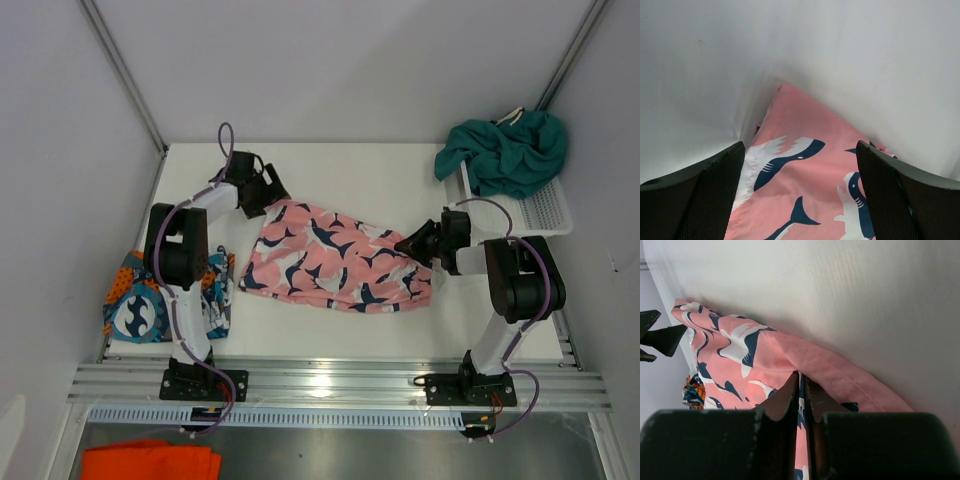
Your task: Fold and stack the shorts
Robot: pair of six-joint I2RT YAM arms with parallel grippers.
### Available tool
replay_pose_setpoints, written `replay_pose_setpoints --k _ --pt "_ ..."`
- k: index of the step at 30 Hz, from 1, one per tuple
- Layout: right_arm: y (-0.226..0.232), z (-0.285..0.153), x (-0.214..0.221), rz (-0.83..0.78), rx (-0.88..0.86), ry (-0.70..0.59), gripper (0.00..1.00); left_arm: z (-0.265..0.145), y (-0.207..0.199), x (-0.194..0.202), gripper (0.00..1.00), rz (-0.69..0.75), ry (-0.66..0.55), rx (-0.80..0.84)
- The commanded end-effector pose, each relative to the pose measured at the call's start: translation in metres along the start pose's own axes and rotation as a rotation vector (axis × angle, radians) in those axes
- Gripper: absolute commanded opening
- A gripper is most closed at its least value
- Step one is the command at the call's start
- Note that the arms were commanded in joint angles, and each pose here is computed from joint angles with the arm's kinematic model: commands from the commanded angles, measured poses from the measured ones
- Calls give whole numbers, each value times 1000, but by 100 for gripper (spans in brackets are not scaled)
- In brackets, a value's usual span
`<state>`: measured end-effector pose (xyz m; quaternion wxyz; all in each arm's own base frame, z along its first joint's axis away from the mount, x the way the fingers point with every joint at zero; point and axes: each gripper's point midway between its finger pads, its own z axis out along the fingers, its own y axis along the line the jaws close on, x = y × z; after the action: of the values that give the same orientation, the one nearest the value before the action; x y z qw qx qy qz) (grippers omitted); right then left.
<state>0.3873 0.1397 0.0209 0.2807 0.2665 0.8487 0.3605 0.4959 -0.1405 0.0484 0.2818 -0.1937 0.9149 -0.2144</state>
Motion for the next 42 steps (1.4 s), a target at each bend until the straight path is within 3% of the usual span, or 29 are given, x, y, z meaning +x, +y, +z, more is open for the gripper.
replay_pose_setpoints --k 1,5,13,32,42 --pt "0 4 0 -55 18 13 10 -29 -14 -30 94 45 -86 -2" --pt "0 5 1 -69 21 21 10 -39 -12 -26 92 85 -82 5" --pt "2 5 1 -70 13 24 10 -17 -10 -11 78 84 8 42" --pt "2 5 0 -72 10 24 10 -4 19 -15 76 62 -3 -69" --pt "3 6 1 -74 9 27 10 8 18 -18 57 43 8 0"
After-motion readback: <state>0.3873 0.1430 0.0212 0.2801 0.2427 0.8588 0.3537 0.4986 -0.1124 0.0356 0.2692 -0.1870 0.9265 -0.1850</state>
